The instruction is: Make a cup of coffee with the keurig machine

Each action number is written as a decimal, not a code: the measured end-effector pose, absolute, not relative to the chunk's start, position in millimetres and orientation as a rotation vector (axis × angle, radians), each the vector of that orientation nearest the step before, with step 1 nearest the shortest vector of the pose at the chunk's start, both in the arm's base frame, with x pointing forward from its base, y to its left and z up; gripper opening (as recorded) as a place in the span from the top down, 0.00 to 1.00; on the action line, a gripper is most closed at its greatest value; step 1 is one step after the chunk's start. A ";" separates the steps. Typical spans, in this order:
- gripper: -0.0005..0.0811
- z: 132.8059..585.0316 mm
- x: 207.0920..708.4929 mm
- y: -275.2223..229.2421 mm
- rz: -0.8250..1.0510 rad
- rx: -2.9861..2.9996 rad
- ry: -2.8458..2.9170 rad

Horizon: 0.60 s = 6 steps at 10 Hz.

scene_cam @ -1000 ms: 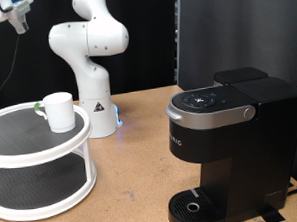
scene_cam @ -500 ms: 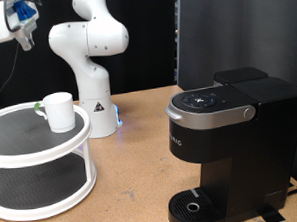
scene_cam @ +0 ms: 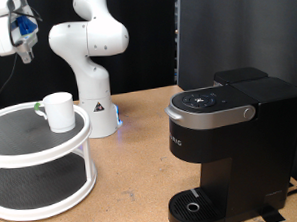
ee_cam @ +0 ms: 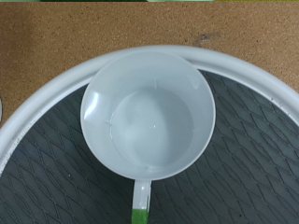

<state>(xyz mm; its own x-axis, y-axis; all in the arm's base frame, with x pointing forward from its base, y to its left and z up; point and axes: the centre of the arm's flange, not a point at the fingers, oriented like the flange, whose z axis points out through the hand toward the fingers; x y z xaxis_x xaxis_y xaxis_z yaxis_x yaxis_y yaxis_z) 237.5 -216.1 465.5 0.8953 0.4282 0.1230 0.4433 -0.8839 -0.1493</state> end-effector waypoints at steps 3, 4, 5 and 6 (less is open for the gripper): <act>0.99 446.8 232.2 -217.0 -0.146 -2.908 -0.657; 0.99 440.9 231.7 -216.5 -0.150 -2.912 -0.654; 0.99 435.7 231.6 -215.8 -0.156 -2.917 -0.652; 0.99 431.1 231.5 -215.4 -0.160 -2.923 -0.653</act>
<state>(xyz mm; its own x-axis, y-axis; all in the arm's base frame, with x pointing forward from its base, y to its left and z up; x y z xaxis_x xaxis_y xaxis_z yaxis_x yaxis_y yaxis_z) 231.5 -215.4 431.1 0.9002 0.4144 0.1340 0.4295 -0.8957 -0.1150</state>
